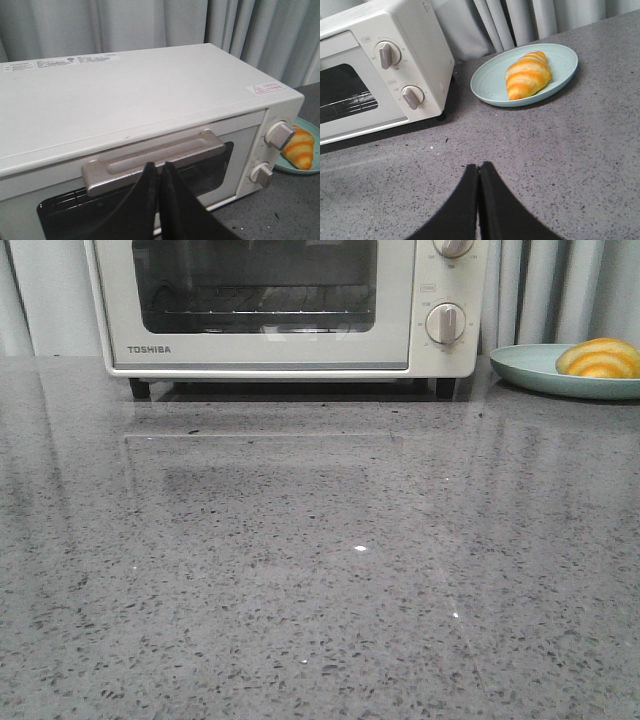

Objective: Put bread in oven
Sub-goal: 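Move the left gripper up to the toaster oven door handle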

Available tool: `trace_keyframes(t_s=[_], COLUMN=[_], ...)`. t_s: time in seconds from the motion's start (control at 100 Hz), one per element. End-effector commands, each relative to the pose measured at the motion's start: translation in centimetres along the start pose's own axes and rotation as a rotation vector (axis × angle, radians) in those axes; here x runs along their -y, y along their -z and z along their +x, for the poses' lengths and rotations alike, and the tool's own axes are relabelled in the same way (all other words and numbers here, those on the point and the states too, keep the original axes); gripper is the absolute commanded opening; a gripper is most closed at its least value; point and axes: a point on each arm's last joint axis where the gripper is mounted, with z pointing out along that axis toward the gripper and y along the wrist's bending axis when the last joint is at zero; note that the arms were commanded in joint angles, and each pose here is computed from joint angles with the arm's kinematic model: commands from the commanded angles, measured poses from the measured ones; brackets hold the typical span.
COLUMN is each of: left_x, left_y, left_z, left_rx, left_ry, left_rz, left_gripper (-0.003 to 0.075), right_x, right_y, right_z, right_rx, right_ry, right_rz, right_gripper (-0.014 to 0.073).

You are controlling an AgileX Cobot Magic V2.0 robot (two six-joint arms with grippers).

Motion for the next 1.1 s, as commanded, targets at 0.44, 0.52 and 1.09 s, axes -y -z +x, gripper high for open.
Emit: trace_keyframes(t_s=[0.44,0.52,1.09], left_x=[-0.5,-0.6,-0.3], left_y=[-4.8,-5.4,-6.5], left_z=[-1.8,-1.4,1.7], left_rx=[0.137,0.121,-0.123], left_ry=[0.005,0.006,-0.042], left_rz=[-0.045,-0.048,0.011], left_gripper=[-0.0021,-0.0021,-0.0022], right_x=[-0.5,-0.5,-0.5], right_y=[0.1,0.1,0.1], right_z=[-1.6,-1.6,-1.5], right_rx=[0.083,0.082,0.077], right_ry=[0.011,0.011,0.011], right_rz=[-0.026,-0.026,-0.026], right_gripper=[-0.0048,-0.0048,-0.0048])
